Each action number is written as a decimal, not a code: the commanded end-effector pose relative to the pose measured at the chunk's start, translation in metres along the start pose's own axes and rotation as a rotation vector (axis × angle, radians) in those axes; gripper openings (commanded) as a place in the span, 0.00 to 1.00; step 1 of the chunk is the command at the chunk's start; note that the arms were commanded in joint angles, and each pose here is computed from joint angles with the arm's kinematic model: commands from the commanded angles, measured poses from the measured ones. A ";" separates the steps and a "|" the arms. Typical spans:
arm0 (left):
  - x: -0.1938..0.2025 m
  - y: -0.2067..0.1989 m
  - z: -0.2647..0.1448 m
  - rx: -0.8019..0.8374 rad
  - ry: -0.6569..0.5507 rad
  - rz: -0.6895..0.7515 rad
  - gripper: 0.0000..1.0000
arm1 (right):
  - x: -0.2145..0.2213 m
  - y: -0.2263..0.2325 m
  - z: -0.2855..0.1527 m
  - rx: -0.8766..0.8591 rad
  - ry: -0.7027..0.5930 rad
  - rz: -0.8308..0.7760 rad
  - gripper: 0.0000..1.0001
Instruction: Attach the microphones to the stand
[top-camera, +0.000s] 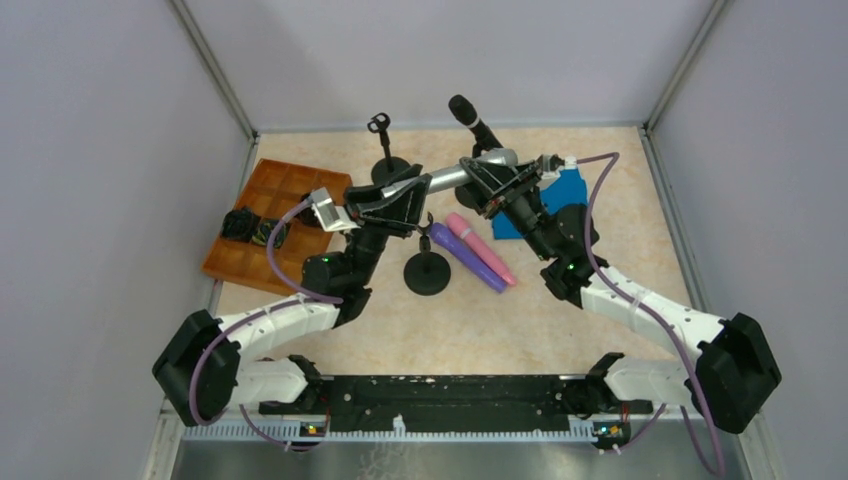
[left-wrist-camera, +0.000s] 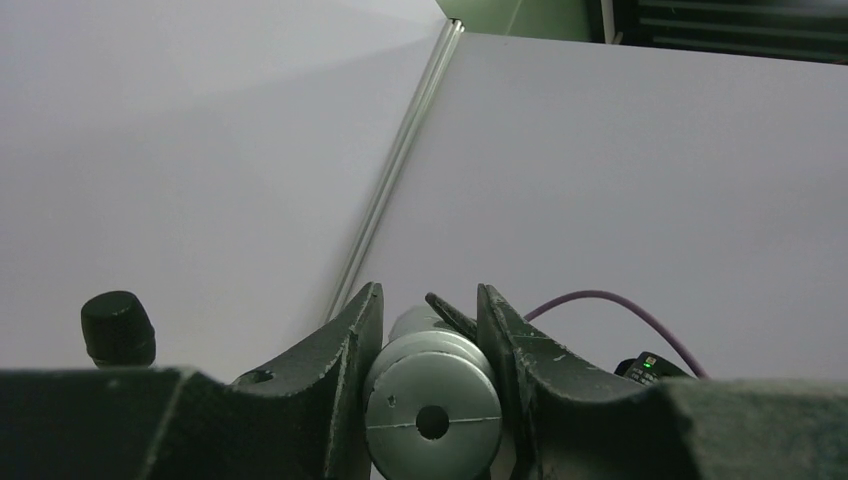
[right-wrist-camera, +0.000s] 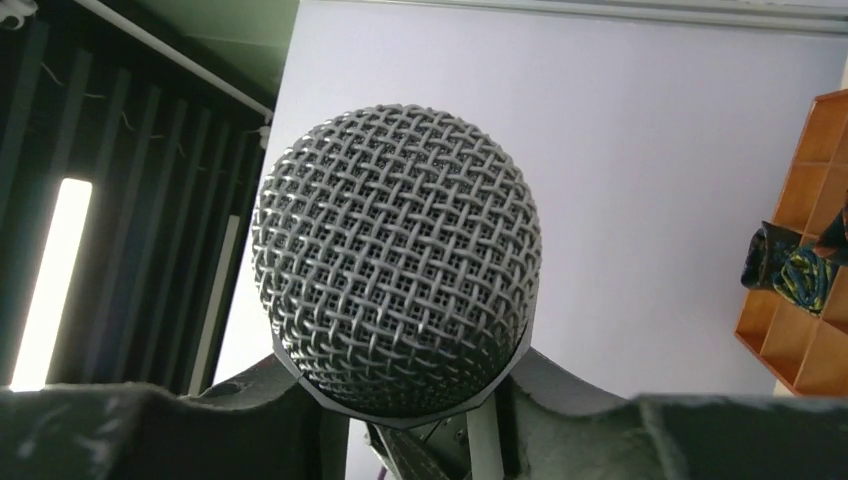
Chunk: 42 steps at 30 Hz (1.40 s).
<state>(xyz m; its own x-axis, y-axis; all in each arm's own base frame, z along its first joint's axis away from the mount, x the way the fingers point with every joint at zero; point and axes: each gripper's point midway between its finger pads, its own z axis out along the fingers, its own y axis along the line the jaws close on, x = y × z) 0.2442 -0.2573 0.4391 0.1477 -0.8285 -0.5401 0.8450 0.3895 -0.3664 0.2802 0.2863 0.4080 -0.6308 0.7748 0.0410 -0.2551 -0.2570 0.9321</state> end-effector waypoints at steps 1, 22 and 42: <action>-0.050 -0.047 -0.009 0.182 -0.150 -0.065 0.01 | -0.018 0.031 0.006 -0.118 -0.073 -0.005 0.29; -0.020 -0.023 -0.034 0.023 0.162 0.107 0.98 | -0.046 0.050 -0.033 -0.173 -0.106 -0.373 0.00; 0.047 -0.061 -0.025 0.405 0.576 0.349 0.98 | 0.005 0.052 -0.052 0.046 0.460 -1.123 0.00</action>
<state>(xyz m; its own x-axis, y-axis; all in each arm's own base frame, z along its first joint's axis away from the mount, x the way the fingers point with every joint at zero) 0.2030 -0.2935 0.4104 0.2030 -0.3293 -0.9221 0.9006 0.4325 0.0437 0.2421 0.2398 0.4430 -0.2705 0.4212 -0.8657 -0.7385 0.4861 0.4673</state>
